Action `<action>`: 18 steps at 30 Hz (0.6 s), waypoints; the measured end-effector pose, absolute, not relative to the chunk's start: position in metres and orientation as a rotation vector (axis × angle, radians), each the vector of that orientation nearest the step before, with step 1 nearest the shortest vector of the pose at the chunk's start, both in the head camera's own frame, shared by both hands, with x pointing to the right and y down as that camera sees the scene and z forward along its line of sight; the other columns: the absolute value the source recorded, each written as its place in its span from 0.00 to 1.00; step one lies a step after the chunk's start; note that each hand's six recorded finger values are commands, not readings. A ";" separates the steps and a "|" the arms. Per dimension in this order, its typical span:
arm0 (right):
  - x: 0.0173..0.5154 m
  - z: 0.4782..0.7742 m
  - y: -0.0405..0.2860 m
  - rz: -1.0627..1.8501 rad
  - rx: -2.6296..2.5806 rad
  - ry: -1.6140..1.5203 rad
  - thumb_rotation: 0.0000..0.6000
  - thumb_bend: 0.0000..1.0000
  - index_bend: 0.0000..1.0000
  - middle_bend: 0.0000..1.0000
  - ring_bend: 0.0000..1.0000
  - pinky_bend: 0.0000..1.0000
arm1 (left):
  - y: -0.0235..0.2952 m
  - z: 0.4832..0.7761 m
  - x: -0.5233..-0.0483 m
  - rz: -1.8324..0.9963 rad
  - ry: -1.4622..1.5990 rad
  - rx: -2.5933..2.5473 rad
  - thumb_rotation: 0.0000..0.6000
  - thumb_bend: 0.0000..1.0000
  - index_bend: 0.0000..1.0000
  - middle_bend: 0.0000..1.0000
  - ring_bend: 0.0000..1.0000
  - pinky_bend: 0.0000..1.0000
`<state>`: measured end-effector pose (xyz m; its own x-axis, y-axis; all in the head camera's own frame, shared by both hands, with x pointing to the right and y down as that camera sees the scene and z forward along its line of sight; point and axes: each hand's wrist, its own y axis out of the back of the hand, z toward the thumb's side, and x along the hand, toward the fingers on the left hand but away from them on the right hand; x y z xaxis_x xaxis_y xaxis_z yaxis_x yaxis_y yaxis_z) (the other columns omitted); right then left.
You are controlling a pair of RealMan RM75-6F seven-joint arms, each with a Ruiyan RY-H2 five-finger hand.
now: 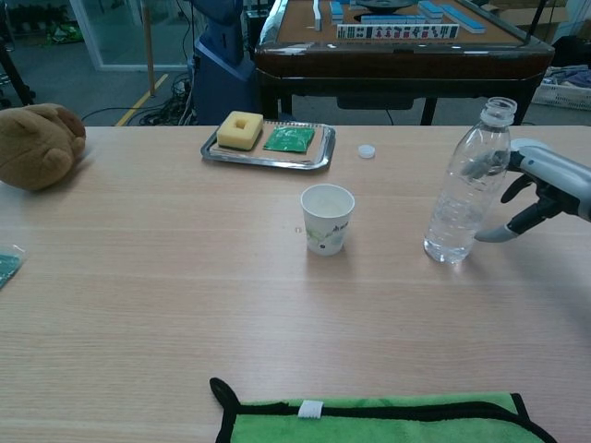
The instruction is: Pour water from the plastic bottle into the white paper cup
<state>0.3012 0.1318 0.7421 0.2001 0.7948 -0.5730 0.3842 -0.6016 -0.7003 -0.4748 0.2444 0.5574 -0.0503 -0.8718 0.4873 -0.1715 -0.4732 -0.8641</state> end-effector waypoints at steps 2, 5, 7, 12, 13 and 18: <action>0.304 0.737 0.131 1.376 -2.067 -1.090 1.00 0.00 0.21 0.18 0.10 0.29 | 0.245 0.558 -0.475 -1.574 1.114 -1.654 1.00 0.07 0.38 0.19 0.27 0.49; 0.309 0.729 0.129 1.384 -2.045 -1.063 1.00 0.00 0.17 0.16 0.08 0.28 | 0.245 0.558 -0.475 -1.576 1.109 -1.652 1.00 0.07 0.38 0.19 0.27 0.49; 0.312 0.724 0.128 1.392 -2.031 -1.045 1.00 0.00 0.17 0.16 0.07 0.27 | 0.245 0.558 -0.475 -1.576 1.105 -1.651 1.00 0.07 0.38 0.19 0.27 0.49; 0.321 0.707 0.129 1.432 -1.996 -0.998 1.00 0.00 0.16 0.15 0.07 0.26 | 0.245 0.558 -0.472 -1.573 1.094 -1.650 1.00 0.07 0.38 0.19 0.27 0.49; 0.323 0.704 0.130 1.442 -1.990 -0.988 1.00 0.00 0.16 0.15 0.07 0.26 | 0.245 0.558 -0.472 -1.573 1.091 -1.650 1.00 0.07 0.38 0.19 0.27 0.49; 0.331 0.682 0.137 1.503 -1.971 -0.933 1.00 0.00 0.16 0.15 0.07 0.26 | 0.246 0.558 -0.468 -1.567 1.082 -1.653 1.00 0.07 0.38 0.19 0.27 0.49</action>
